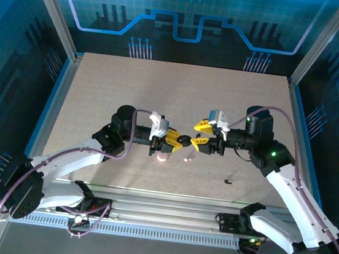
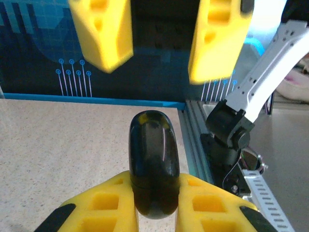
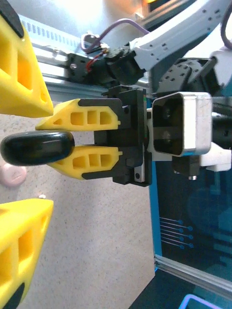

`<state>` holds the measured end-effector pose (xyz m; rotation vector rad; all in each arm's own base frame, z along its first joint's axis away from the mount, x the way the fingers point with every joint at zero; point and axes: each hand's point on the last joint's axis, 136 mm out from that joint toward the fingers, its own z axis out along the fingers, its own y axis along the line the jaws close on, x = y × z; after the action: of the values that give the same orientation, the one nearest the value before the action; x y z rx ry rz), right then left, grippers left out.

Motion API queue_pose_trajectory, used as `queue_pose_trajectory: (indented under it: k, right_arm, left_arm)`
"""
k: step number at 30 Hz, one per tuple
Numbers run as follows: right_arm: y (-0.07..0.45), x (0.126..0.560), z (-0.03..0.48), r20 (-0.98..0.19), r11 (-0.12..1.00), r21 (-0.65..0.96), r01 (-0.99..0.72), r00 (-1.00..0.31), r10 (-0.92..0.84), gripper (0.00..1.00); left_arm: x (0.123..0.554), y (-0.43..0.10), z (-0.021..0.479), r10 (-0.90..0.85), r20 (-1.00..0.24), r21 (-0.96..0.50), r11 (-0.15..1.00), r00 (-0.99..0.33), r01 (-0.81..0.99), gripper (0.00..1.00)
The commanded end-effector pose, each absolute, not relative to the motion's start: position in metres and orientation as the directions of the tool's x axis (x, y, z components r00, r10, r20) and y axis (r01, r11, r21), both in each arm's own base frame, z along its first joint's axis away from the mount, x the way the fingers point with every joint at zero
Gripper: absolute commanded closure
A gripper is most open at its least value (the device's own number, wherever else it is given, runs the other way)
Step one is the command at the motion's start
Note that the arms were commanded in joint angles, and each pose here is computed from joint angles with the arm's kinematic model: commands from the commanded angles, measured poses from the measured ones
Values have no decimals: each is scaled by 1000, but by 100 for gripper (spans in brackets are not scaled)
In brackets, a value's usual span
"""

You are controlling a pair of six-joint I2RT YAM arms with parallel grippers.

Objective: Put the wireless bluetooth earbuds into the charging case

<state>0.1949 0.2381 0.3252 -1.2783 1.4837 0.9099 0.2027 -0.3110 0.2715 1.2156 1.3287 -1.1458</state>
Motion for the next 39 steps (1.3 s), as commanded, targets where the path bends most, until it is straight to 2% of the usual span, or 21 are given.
queue_pose_trajectory:
  k: [1, 17, 22, 29, 32, 35, 39]
  right_arm:
    - [230, 179, 304, -911, 98, -13, -995, -29, -410, 51]
    - [256, 176, 283, -843, -23, -58, -998, 62, -534, 53]
    - [260, 174, 278, -835, -59, -50, -997, 74, -545, 61]
    - [261, 175, 277, -829, -80, -66, -995, 99, -550, 79]
    - [260, 175, 277, -825, -82, -81, -993, 113, -553, 84]
    - [259, 175, 280, -831, -82, -90, -993, 120, -543, 84]
    - [258, 175, 288, -857, -84, -87, -993, 118, -501, 84]
  left_arm:
    - [197, -309, 272, 142, -989, 42, 48, 35, 998, 92]
    - [195, -310, 273, 126, -992, 32, 41, 26, 999, 92]
    - [196, -309, 275, 123, -991, 48, 46, 42, 998, 93]
    - [195, -310, 278, 113, -993, 44, 43, 39, 998, 92]
    - [196, -311, 279, 98, -995, 39, 42, 35, 998, 86]
    - [196, -311, 279, 92, -995, 38, 45, 34, 998, 66]
    - [197, -310, 277, 93, -995, 37, 50, 32, 998, 63]
